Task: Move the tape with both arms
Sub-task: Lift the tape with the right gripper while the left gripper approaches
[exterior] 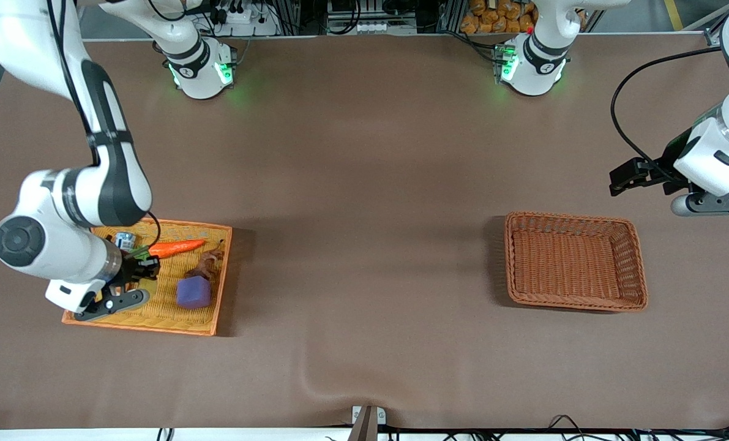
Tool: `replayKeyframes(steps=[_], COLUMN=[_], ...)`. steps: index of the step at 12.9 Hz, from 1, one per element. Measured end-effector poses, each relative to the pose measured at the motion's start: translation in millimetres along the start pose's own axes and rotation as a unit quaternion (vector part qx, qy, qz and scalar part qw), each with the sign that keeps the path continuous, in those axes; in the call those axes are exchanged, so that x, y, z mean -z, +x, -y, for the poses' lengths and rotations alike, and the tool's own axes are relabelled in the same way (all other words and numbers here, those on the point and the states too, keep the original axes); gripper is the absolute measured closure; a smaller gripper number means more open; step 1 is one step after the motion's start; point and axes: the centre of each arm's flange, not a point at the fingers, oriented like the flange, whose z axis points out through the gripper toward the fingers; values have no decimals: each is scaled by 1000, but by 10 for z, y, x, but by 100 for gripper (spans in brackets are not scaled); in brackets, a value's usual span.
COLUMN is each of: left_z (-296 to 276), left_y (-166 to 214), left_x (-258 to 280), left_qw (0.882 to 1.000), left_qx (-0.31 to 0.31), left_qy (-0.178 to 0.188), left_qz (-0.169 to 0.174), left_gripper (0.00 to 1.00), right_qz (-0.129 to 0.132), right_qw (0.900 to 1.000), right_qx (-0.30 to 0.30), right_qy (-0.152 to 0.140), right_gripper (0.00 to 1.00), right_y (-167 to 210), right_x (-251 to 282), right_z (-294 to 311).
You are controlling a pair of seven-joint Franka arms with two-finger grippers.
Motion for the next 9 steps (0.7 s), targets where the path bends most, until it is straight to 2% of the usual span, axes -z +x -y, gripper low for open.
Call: replayKeyframes(steps=[2,4,7,8,9], left_z=[-45,-168,-246,-269,-334], left_y=[82,152,236,275,310], left_x=[-140,-293,-453,-502,-562], left_qw=[1000,1000,1000,1000,1000], left_qx=[-3,-10,-9,-2,3], left_qy=[1,2,2,2,1], left_qz=[3,8,10,7,3], left_gripper=[0,0,0,0,0], right_qz=[-1,-5,-8,-19,-34], right_qw=[1000,998,989,985,982], right_qx=[-17,-68,-149,-170,-184], right_qy=[0,-2,-9,-4,15], right_gripper=[78,78,78,78,78], right_y=[114,241,217,203,219], right_x=[297,416,138,-16,-185], right_z=[578,1572,3480,4058,4505])
